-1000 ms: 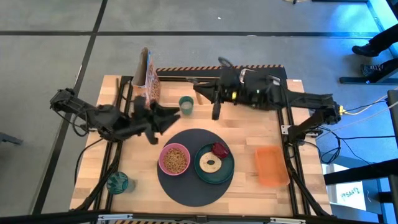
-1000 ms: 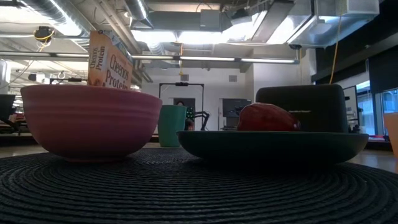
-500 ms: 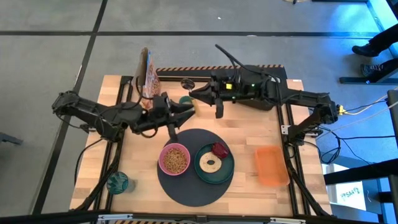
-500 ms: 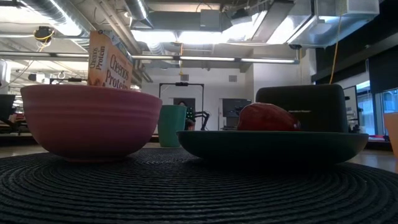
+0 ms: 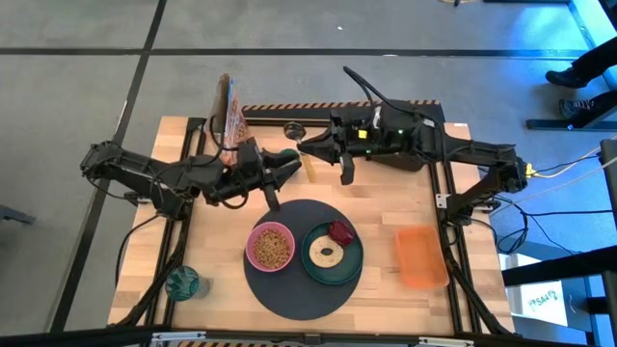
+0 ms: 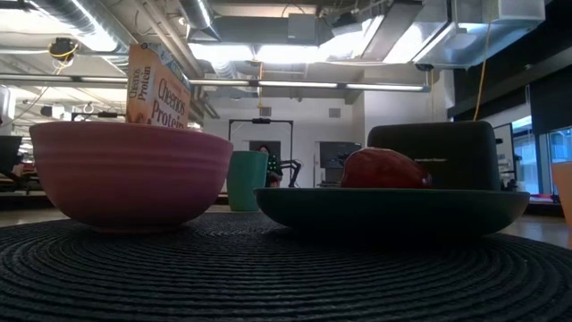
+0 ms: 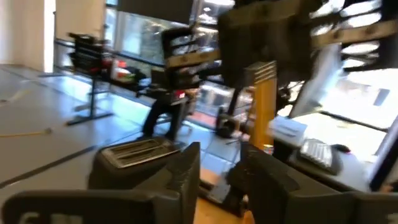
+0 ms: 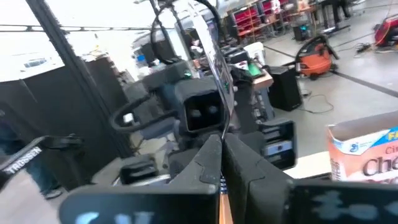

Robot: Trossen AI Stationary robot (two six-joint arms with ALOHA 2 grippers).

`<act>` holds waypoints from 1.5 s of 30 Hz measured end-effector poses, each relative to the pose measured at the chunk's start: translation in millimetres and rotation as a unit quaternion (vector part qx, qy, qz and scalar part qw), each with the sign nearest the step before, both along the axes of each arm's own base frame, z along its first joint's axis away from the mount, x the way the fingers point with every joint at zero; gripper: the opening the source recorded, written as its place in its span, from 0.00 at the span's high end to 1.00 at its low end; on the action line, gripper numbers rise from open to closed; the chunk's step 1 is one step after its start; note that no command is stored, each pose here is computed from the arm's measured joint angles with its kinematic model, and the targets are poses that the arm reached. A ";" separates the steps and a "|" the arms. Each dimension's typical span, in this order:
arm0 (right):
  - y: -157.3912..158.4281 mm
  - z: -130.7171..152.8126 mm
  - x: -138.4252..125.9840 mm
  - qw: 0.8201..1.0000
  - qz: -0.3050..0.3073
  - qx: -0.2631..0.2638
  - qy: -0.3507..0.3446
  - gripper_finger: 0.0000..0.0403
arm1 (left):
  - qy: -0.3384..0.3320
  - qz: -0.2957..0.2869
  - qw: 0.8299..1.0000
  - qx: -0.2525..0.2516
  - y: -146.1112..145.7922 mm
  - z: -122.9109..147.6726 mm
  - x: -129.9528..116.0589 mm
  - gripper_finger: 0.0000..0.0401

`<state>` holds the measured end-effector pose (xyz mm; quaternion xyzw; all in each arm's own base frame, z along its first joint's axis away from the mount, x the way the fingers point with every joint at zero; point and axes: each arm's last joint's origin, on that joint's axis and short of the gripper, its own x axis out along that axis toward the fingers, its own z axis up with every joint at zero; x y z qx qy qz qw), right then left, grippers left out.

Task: Arrange a breakfast setting
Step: Put the yellow spoon on the left side of the blue placemat

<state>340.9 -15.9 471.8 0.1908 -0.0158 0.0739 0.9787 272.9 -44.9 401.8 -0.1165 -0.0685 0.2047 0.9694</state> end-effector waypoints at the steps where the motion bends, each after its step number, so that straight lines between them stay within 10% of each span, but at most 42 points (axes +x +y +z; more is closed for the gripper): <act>1: 0.2 0.8 -0.7 1.000 0.000 -0.001 -0.002 1.00 | 0.004 0.011 1.000 0.000 0.0 -0.5 -0.5 0.71; 13: -0.8 -2.2 3.7 1.000 -0.006 -0.006 0.000 1.00 | -0.024 -0.047 0.998 0.022 7.6 1.6 9.5 0.63; 25: -1.0 -1.6 5.2 1.000 -0.005 -0.017 -0.010 1.00 | -0.043 -0.078 0.996 0.005 20.8 3.5 11.7 0.93; 38: -1.2 -7.2 10.0 1.000 -0.003 -0.017 0.003 0.96 | -0.015 -0.106 0.994 -0.008 21.0 -0.6 9.5 0.94; 45: -3.4 -10.2 6.5 0.998 -0.044 -0.015 0.031 0.69 | 0.141 -0.132 0.969 -0.158 7.8 -24.1 -23.3 0.94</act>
